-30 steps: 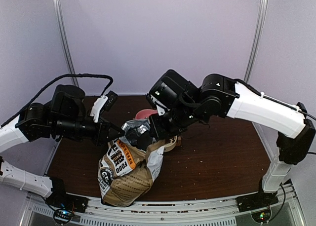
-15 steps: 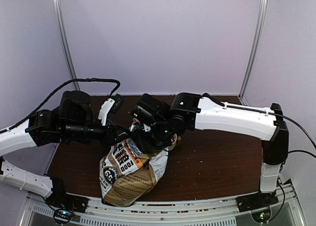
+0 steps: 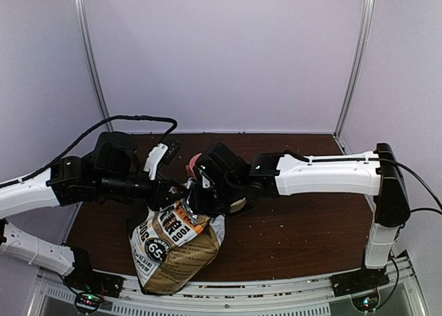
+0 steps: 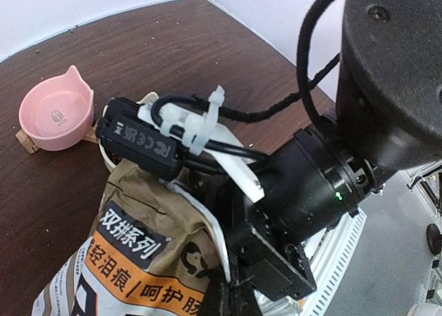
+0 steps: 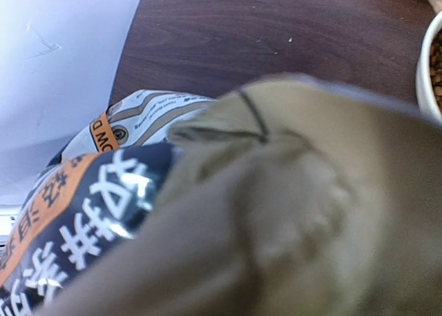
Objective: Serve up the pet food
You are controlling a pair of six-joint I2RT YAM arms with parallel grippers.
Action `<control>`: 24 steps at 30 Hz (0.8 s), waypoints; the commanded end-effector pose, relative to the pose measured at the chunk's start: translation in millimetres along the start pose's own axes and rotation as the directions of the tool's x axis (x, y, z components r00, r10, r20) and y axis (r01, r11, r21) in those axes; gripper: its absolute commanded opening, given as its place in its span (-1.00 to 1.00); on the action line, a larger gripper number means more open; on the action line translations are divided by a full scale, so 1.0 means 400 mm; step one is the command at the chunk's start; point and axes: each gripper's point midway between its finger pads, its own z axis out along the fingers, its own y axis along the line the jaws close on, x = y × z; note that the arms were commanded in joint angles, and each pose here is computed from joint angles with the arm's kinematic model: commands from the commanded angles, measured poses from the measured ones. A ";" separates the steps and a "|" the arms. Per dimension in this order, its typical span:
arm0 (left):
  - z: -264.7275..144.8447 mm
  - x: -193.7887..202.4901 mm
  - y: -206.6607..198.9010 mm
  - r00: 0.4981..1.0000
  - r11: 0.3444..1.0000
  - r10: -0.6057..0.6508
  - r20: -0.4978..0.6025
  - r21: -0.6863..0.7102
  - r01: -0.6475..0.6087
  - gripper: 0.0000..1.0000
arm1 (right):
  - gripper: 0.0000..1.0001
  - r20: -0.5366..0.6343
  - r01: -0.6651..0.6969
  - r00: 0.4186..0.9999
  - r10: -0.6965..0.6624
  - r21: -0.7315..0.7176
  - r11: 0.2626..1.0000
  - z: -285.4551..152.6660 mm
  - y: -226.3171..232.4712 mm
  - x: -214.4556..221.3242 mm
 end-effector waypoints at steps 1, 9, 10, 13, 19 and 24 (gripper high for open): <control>-0.054 -0.105 -0.045 0.983 0.998 0.005 0.182 0.058 -0.016 -1.00 | -1.00 -0.039 -0.020 0.999 0.006 -0.365 0.931 -0.031 0.205 0.008; -0.155 -0.123 -0.014 0.971 1.000 0.012 0.238 -0.023 -0.007 -1.00 | -1.00 0.034 -0.022 0.999 0.043 -0.472 0.881 -0.180 0.242 -0.034; -0.166 -0.125 -0.012 0.970 1.000 0.015 0.241 -0.031 -0.008 -1.00 | -1.00 0.039 -0.029 0.998 0.054 -0.482 0.876 -0.194 0.239 -0.036; -0.195 -0.118 0.004 0.971 0.998 0.015 0.237 -0.067 0.001 -1.00 | -1.00 0.050 -0.054 0.994 0.092 -0.511 0.858 -0.230 0.229 -0.039; -0.248 -0.114 0.022 0.964 0.995 0.007 0.265 -0.097 0.019 -1.00 | -1.00 0.073 -0.102 0.983 0.166 -0.540 0.836 -0.275 0.190 -0.038; -0.276 -0.114 0.019 0.957 0.996 0.006 0.290 -0.086 0.019 -1.00 | -1.00 0.093 -0.135 0.971 0.221 -0.548 0.825 -0.293 0.154 -0.046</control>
